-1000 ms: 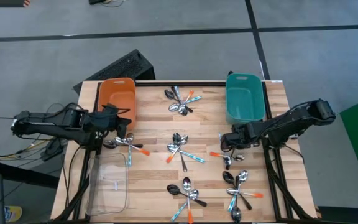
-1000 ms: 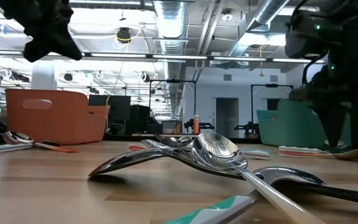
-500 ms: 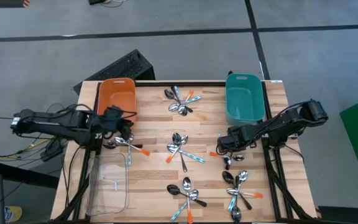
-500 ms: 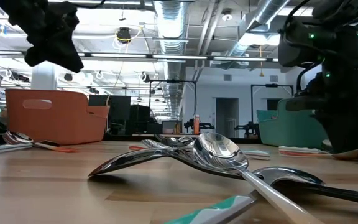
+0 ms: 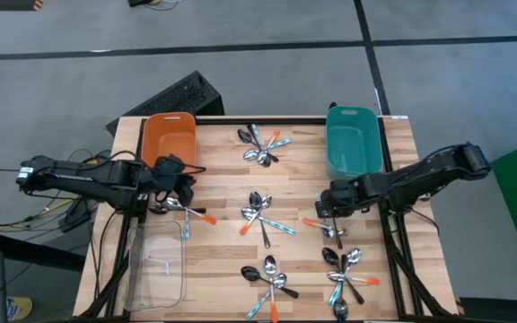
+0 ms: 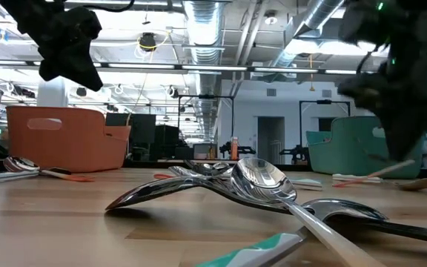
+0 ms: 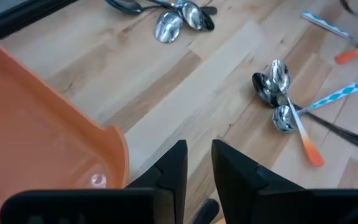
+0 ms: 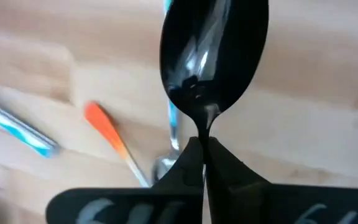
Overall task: Sort silverware by color (type)
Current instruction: Put the black spoon into the green bin
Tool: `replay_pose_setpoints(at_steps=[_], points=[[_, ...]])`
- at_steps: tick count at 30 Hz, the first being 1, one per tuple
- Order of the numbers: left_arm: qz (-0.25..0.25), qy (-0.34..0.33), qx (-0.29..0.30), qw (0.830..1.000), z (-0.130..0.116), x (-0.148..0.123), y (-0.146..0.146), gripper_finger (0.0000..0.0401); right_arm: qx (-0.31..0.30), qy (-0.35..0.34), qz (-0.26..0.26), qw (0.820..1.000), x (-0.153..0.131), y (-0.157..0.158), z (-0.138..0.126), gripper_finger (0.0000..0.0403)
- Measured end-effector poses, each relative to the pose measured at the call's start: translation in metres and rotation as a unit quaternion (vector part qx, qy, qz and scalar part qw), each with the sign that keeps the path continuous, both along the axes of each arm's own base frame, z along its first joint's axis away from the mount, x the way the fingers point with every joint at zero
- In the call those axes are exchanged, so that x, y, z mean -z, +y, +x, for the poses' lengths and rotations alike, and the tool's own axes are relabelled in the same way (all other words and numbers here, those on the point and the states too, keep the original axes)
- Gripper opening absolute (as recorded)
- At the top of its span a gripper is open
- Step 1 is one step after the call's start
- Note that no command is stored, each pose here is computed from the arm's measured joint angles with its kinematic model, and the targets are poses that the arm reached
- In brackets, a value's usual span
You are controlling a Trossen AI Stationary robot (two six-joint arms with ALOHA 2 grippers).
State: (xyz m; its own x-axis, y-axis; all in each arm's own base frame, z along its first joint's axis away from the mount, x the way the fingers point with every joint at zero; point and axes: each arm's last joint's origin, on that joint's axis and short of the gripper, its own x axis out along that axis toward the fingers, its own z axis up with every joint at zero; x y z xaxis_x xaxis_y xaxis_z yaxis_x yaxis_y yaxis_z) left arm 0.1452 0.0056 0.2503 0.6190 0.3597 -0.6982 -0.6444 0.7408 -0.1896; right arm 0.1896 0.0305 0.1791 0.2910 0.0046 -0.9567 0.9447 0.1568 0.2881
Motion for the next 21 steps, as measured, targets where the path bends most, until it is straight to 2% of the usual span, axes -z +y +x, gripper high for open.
replay_pose_setpoints(at_steps=[5, 10, 17, 21], points=[[0.015, 0.009, 0.018, 1.0, 0.0, 0.0, 0.0, 0.0061, 0.021, -0.075, -0.063, 0.995, -0.028, -0.003, -0.003, 0.001], [0.026, 0.01, 0.013, 1.0, 0.0, 0.0, 0.001, 0.0061, 0.013, -0.088, -0.139, 0.986, -0.046, -0.011, -0.008, 0.0009], [-0.02, -0.022, -0.043, 0.999, 0.001, 0.0, 0.001, 0.0061, -0.003, -0.089, -0.211, 0.973, -0.076, -0.039, -0.01, 0.0009], [0.003, -0.053, -0.044, 0.998, 0.009, -0.004, 0.002, 0.0061, -0.002, -0.103, -0.256, 0.961, -0.102, -0.066, -0.011, 0.0009]])
